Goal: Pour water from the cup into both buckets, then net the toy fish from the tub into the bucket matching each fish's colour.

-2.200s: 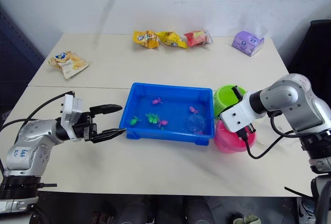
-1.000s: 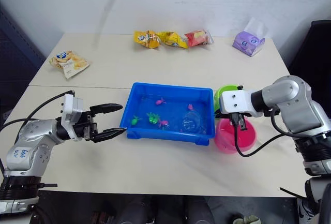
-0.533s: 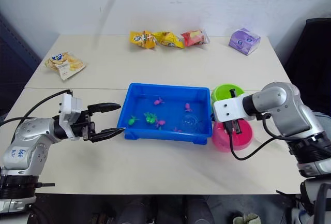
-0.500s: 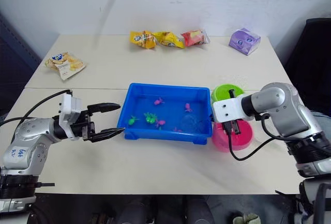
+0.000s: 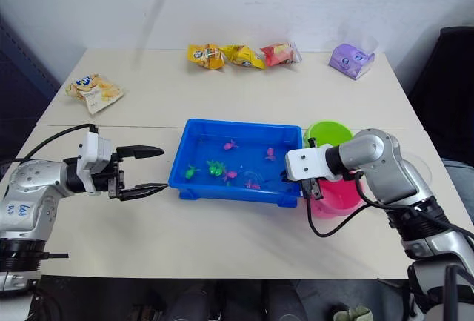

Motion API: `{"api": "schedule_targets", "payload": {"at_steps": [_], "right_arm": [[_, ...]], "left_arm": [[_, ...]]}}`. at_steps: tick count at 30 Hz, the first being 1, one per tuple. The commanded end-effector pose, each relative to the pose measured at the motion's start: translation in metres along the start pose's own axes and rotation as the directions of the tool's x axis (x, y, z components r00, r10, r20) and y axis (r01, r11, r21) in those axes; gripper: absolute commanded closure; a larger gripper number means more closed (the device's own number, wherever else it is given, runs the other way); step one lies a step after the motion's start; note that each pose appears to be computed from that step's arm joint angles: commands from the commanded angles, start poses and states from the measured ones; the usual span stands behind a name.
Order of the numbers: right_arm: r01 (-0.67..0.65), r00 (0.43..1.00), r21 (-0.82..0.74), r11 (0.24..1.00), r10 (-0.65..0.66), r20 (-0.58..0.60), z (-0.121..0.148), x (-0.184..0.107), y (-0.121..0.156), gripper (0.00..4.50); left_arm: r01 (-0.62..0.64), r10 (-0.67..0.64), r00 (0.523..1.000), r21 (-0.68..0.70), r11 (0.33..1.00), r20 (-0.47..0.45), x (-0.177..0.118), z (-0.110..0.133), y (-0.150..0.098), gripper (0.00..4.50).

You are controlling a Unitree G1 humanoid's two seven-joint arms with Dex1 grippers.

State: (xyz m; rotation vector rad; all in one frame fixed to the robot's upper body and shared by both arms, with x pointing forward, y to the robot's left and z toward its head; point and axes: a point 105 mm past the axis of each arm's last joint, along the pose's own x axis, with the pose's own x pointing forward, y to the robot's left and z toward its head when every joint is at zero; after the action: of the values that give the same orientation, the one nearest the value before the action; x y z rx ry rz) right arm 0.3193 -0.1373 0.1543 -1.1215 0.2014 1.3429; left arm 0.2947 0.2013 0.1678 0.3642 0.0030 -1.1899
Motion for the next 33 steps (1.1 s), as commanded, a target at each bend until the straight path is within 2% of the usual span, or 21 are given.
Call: {"api": "schedule_targets", "payload": {"at_steps": [1,14,22,24,29,33], "right_arm": [[0.042,0.998,0.039,0.998,-0.044,0.046,0.006,-0.008,-0.008,4.50],[0.108,0.987,0.195,0.975,-0.129,0.100,0.001,-0.019,-0.021,4.50],[0.127,0.980,0.240,0.963,-0.159,0.118,-0.004,-0.031,-0.025,4.50],[0.148,0.971,0.283,0.948,-0.193,0.140,-0.002,-0.038,-0.030,4.50],[0.177,0.955,0.328,0.928,-0.243,0.171,0.002,-0.065,-0.030,4.50],[0.239,0.925,0.392,0.888,-0.331,0.186,0.006,-0.085,-0.029,4.50]], "left_arm": [[-0.002,0.002,1.000,0.036,0.999,-0.006,-0.004,0.006,0.002,0.06],[-0.014,0.014,1.000,0.032,0.999,-0.001,-0.004,0.006,0.002,0.06],[-0.015,0.015,1.000,0.038,0.999,0.003,-0.004,0.008,0.004,0.06],[-0.016,0.016,1.000,0.041,0.999,0.008,-0.004,0.009,0.005,0.06],[-0.046,0.044,0.994,0.025,0.999,0.098,0.001,0.027,0.015,0.06],[-0.041,0.037,0.992,0.029,0.999,0.122,0.005,0.036,0.019,0.06]]}}
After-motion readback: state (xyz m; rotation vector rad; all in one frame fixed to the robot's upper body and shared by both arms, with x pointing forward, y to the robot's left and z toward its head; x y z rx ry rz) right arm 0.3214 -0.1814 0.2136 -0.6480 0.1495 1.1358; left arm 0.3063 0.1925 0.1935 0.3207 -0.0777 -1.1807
